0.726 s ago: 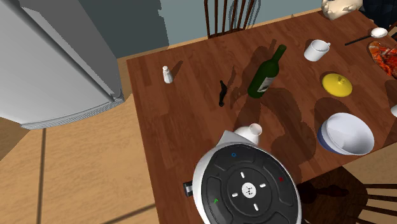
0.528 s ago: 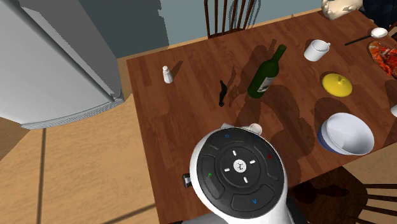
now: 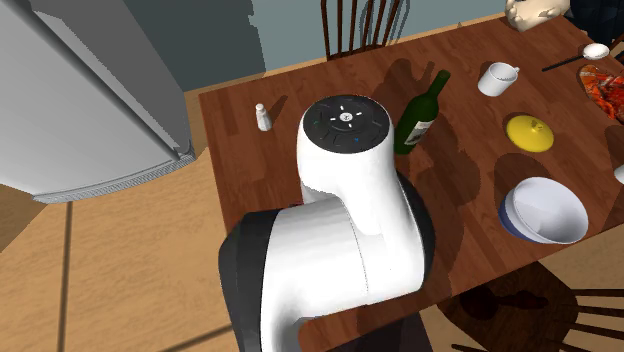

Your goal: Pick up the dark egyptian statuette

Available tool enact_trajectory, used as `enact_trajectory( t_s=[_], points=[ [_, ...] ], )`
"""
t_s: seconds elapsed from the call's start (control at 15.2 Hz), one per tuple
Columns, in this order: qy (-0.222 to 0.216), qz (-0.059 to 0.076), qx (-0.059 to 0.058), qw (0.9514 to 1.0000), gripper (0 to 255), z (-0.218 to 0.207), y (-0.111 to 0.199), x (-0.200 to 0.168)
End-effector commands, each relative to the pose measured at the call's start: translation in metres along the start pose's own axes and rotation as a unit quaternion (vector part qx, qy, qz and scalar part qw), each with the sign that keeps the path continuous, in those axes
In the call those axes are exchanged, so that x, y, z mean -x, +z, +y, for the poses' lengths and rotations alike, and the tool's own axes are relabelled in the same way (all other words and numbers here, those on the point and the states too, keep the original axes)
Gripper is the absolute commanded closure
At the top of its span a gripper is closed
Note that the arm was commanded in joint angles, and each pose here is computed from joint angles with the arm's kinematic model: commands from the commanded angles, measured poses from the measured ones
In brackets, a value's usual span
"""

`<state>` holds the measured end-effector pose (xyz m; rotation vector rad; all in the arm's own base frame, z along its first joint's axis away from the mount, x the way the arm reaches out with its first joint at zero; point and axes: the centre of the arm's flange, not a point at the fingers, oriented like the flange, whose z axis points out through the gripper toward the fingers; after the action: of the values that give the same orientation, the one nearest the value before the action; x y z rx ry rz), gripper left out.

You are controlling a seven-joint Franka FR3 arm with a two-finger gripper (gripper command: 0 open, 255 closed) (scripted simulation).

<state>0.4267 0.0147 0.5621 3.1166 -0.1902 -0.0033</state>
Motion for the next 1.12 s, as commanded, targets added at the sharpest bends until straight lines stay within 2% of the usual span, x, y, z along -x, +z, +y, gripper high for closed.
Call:
enact_trajectory(
  t_s=[0.0, 0.53, 1.06],
  points=[
    [0.021, -0.005, 0.000, 0.9998, 0, 0.005, 0.009, -0.028],
    [0.104, -0.026, 0.000, 0.9943, 0, 0.033, 0.044, -0.131],
    [0.186, -0.046, -0.001, 0.9815, 0, 0.076, 0.083, -0.226]
  ],
)
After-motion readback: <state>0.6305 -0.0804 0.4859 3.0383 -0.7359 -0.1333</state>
